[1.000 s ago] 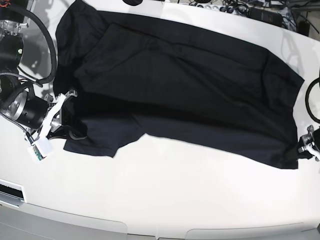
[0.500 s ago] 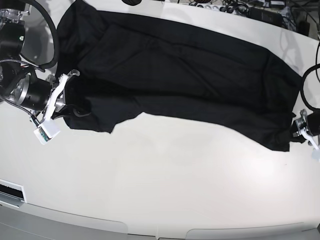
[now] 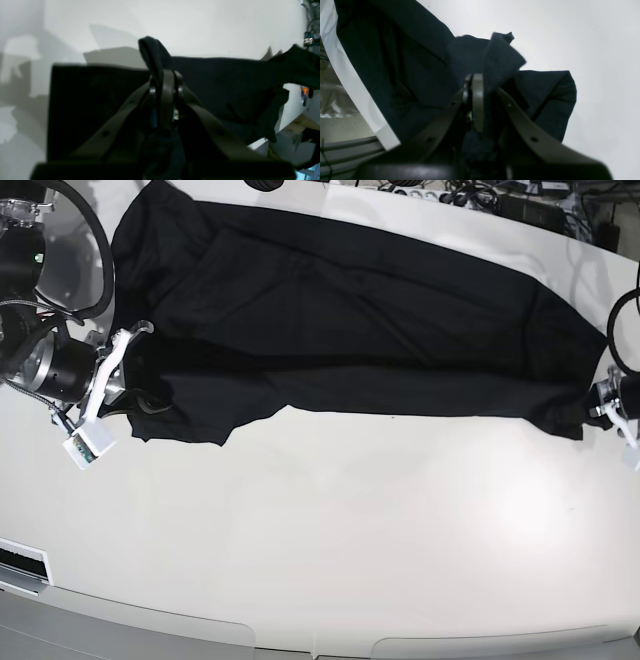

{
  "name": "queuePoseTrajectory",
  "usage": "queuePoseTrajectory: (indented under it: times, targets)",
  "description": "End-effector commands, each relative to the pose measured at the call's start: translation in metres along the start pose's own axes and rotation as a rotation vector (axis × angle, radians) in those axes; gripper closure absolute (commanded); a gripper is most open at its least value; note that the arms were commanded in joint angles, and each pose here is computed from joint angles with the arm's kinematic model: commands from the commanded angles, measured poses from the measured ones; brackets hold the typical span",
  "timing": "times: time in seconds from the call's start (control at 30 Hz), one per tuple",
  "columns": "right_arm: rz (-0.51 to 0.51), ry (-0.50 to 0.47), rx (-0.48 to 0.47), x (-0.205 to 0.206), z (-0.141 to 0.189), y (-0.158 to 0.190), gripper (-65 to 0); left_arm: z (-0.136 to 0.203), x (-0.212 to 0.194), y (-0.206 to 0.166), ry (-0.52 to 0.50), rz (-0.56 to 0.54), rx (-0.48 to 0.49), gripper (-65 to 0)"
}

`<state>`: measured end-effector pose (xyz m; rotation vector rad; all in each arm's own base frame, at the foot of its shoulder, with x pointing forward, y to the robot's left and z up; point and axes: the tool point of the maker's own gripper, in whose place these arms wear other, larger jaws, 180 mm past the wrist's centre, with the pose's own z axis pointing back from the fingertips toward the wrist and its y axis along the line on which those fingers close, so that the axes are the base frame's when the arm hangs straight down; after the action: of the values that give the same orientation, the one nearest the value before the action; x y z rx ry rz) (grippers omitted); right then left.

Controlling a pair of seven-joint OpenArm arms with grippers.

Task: Layout the t-shirt on the table in an organized manner, then fold the t-shirt properly
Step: 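Fold the hem over toward the collar edge with both grippers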

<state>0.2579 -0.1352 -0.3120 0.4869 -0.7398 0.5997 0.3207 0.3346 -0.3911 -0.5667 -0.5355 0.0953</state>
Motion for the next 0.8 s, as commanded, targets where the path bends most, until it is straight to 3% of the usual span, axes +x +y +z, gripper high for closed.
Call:
queuePoseTrajectory:
  times: [0.0,0.27,0.57,0.77]
  targets:
    - [0.042,-0.038,0.002,0.015,0.009,-0.001,0.0,0.015,0.022,0.001,-0.056,-0.029,0.007,0.0]
    - [0.064,-0.008,0.053,0.015,0.02,0.005,0.0,0.039,0.041,0.011,-0.112,-0.041,0.044,0.0]
    - [0.023,-0.013,0.261,0.016,0.027,0.041,0.0,0.041,0.043,0.011,-0.122,-0.039,0.04,0.0]
    - [-0.001,-0.005,0.283,0.008,0.027,0.048,0.0,0.041,0.044,0.011,-0.125,-0.039,0.04,0.0]
